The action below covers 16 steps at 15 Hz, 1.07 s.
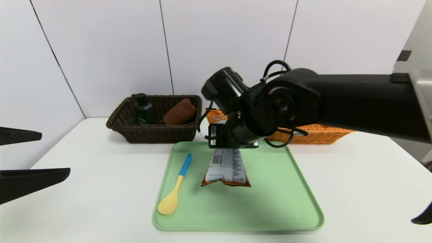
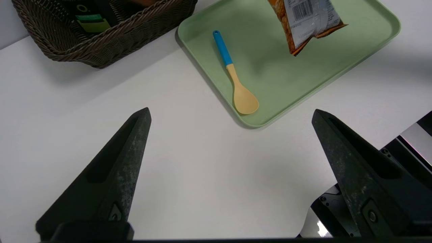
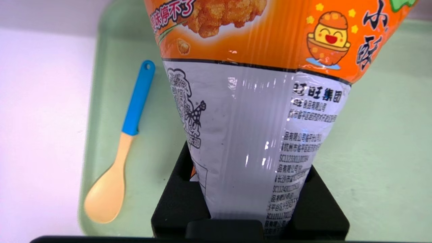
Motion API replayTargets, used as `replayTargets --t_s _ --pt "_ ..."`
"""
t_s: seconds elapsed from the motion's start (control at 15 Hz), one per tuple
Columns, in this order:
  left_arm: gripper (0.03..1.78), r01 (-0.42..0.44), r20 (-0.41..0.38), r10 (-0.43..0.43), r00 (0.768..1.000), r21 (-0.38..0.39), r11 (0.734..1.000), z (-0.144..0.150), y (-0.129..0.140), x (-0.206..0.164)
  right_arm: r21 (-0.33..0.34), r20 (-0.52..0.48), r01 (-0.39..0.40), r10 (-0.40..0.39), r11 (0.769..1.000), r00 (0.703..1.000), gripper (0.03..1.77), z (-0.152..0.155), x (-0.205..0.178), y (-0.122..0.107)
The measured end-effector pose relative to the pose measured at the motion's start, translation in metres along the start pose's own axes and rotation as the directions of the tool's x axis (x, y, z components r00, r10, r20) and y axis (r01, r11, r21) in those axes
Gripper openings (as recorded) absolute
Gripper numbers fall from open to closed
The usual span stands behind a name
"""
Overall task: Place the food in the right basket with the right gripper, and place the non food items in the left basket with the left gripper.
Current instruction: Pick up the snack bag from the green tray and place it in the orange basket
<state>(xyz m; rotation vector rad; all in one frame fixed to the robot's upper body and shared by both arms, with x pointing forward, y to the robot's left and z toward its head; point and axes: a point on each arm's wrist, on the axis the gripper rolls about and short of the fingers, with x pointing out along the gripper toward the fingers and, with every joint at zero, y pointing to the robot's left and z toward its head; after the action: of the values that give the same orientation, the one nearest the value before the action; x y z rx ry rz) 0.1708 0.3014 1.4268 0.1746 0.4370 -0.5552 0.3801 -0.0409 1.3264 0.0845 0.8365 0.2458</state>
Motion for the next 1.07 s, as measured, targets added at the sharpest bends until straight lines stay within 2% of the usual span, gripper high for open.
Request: replayTargets --t_s 0.2,0.4,0.53,0.67,0.8,0.87,0.93,1.07 --pt "1.69 0.003 0.008 -0.003 1.0 0.002 1.0 0.001 0.0 -0.002 0.008 0.055 -0.027 0.026 1.0 0.998 0.48 0.013 -0.039 -0.011" --pt "1.69 0.024 0.024 -0.024 0.999 0.005 1.0 0.003 -0.001 -0.003 0.004 0.136 -0.041 0.04 0.999 0.99 0.48 0.029 -0.078 -0.031" --pt "1.69 0.028 0.045 -0.028 0.999 0.01 1.0 0.005 -0.001 -0.004 -0.04 0.187 -0.015 0.022 0.999 0.982 0.48 0.039 -0.099 -0.052" --pt "1.69 0.029 0.05 -0.029 0.998 0.012 1.0 0.006 -0.001 -0.004 -0.134 0.221 0.037 -0.007 0.99 0.975 0.48 0.045 -0.113 -0.07" --pt "1.69 0.028 0.054 -0.028 0.998 0.012 1.0 0.006 -0.001 -0.005 -0.263 0.249 0.104 -0.037 0.959 0.968 0.48 0.049 -0.126 -0.088" --pt "1.69 0.027 0.056 -0.028 0.998 0.012 1.0 0.005 -0.001 -0.006 -0.328 0.26 0.138 -0.051 0.935 0.964 0.48 0.05 -0.131 -0.096" --pt "1.69 0.028 0.057 -0.029 0.998 0.012 1.0 0.005 -0.001 -0.006 -0.394 0.268 0.172 -0.066 0.903 0.961 0.48 0.052 -0.136 -0.103" --pt "1.69 0.027 0.06 -0.027 0.998 0.013 1.0 0.005 -0.002 -0.007 -0.538 0.274 0.246 -0.109 0.806 0.955 0.48 0.054 -0.14 -0.121"
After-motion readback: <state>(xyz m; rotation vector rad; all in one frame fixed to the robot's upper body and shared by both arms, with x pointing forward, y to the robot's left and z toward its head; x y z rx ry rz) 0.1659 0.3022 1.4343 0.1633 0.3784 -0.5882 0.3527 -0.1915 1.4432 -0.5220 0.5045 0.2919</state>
